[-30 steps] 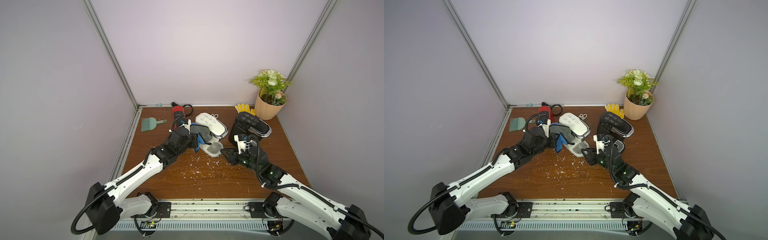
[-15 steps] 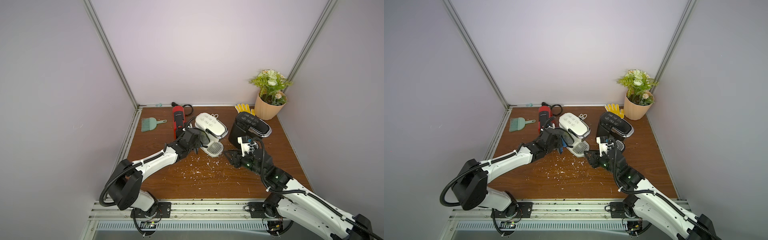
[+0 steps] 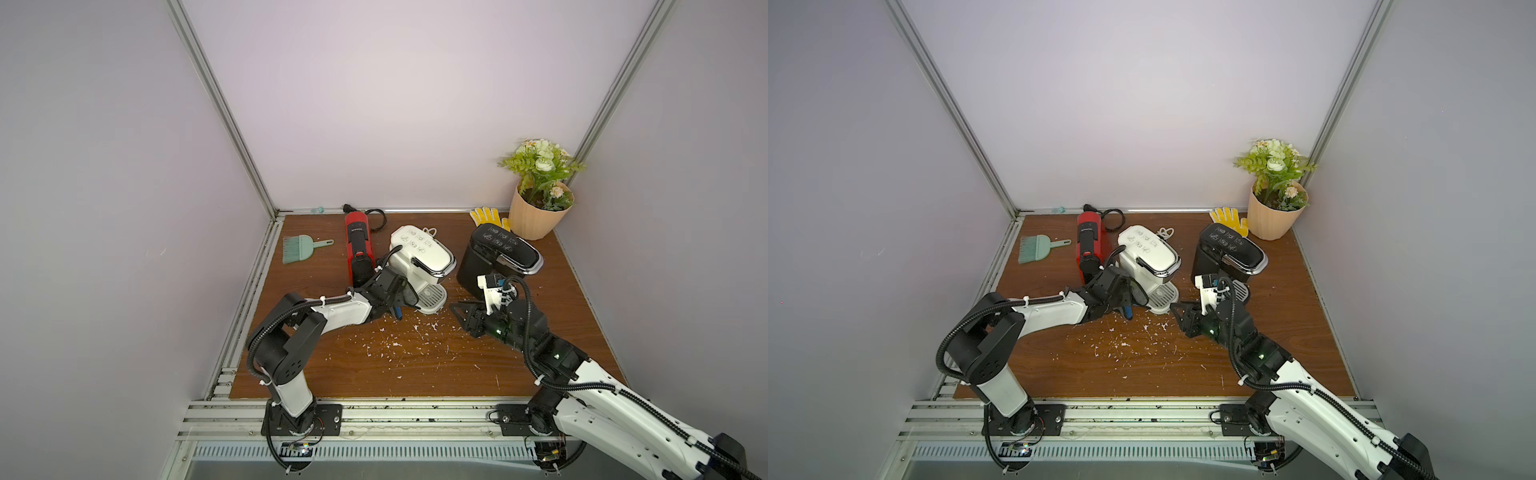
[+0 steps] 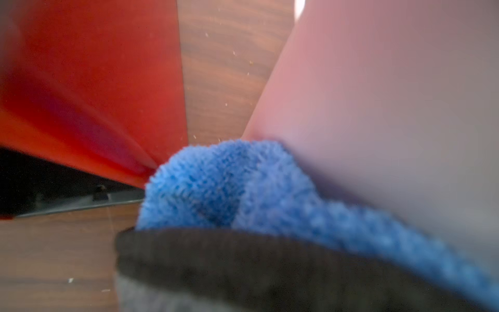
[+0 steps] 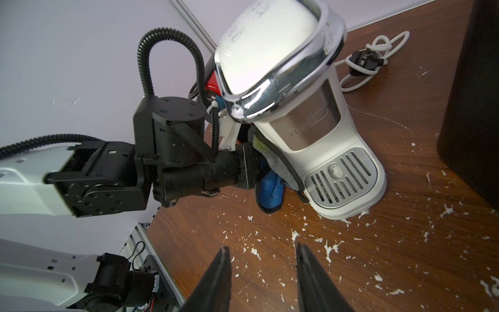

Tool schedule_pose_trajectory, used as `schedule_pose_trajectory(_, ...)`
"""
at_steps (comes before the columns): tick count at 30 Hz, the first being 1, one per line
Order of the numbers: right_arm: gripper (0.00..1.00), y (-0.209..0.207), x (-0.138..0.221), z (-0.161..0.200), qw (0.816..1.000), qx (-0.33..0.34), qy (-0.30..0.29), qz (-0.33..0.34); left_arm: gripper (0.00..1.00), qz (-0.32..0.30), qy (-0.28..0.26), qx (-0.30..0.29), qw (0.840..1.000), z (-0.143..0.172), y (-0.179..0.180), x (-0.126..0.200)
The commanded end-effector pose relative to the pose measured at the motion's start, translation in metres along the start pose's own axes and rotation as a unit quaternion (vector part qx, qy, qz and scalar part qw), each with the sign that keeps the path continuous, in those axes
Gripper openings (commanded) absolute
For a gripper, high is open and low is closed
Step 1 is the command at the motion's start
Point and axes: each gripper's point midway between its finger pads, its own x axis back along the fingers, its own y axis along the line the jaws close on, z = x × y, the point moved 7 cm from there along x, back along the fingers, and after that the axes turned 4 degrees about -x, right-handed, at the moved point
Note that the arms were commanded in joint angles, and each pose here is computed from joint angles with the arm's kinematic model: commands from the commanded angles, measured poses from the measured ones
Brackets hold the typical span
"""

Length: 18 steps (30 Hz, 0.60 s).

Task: Wipe the surface of a coffee machine
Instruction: Wipe the dirt from the surface of the coffee machine.

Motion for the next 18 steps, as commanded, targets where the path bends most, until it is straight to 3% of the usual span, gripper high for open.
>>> schedule_pose_trajectory(1, 0.43, 0.001, 0.002, -0.005, 1.000, 0.006, -0.016, 0.001, 0.01, 0.024, -0.012, 0.001, 1.000, -0.017, -0.010, 0.009)
schedule_pose_trajectory(10, 0.43, 0.000, -0.002, -0.004, 1.000, 0.003, -0.013, -0.002, 0.01, 0.021, -0.097, -0.030, 0.995, -0.089, -0.029, 0.076)
schedule_pose_trajectory(14, 0.43, 0.000, -0.003, -0.003, 1.000, 0.003, -0.010, -0.002, 0.01, 0.010, -0.114, -0.032, 0.993, -0.097, -0.028, 0.084)
schedule_pose_trajectory(18, 0.43, -0.001, -0.003, -0.002, 1.000, 0.005, -0.008, 0.002, 0.01, 0.005, -0.097, -0.031, 0.995, -0.083, -0.024, 0.066)
